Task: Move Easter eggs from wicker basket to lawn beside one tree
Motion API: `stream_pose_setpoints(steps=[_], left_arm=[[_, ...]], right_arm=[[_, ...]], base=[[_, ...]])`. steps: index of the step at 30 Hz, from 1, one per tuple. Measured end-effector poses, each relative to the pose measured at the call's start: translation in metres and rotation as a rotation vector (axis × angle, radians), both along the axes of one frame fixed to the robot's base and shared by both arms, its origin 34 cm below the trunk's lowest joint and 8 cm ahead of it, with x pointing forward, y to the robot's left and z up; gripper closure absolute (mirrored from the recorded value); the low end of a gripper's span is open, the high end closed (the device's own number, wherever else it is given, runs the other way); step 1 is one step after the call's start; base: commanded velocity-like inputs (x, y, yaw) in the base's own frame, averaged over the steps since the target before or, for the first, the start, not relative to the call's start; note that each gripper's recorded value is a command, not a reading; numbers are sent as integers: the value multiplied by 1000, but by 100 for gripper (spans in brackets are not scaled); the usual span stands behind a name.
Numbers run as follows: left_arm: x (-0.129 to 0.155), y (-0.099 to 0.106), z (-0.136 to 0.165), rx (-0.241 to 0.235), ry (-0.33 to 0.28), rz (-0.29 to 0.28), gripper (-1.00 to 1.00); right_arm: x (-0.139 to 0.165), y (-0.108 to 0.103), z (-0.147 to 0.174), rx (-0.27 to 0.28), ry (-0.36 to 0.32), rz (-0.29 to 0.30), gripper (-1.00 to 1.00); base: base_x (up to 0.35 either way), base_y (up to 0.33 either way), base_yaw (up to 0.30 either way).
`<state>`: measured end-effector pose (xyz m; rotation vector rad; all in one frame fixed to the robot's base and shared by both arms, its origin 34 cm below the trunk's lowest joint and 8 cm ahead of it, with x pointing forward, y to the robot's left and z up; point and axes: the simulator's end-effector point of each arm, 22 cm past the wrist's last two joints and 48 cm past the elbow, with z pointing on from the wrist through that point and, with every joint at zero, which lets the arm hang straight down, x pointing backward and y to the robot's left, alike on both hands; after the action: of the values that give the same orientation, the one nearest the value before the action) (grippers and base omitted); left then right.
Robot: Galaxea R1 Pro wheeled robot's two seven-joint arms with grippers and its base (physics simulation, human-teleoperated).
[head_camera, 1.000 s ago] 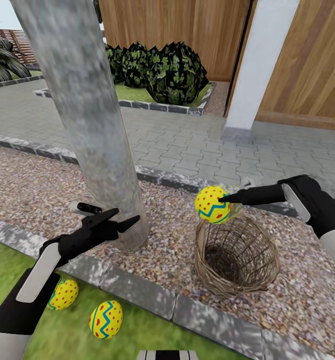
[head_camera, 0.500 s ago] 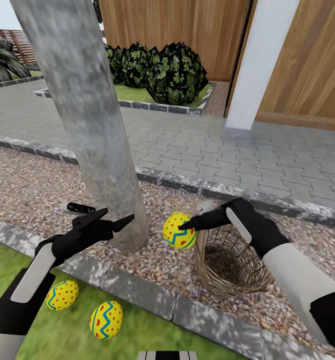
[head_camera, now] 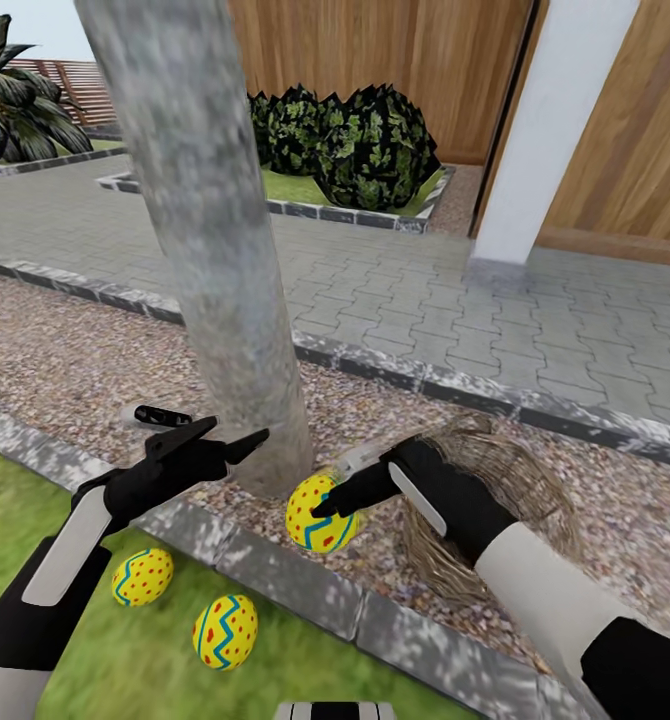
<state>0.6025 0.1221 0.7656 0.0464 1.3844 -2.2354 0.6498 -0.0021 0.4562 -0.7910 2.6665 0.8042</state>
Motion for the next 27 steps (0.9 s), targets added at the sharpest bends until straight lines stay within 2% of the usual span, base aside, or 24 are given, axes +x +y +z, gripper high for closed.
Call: stream_pose_setpoints(steps=[5,10,14,17,20,23,27], left_arm=[[0,-1,0,0,0,0,-100],[0,-1,0,-1,0,0,-100],[0,-3,0,-6,2,-3,-100],[0,-4,0,-7,2,-2,-100],[1,-2,-2,-2,5,2,-100],[2,-2,-2,-2,7,4,-100],[2,-3,-3,1,7,5,-100]], right_arm=[[-5,1,-4,-1,10,0,100],[-25,-19,-42,-59,105,-30,100],[-26,-21,-45,-63,112,-34,100],[-27,-18,-45,-59,113,-32,100],[-35,-7,-48,-53,137,-26,100],[-44,0,-56,-58,167,-25,100],[-41,0,-56,-49,155,-30,100]], base=[[0,0,166],[-30,-8,6],[-257,-134,16],[-38,-23,231],[-4,-2,251],[0,0,36],[0,0,2]])
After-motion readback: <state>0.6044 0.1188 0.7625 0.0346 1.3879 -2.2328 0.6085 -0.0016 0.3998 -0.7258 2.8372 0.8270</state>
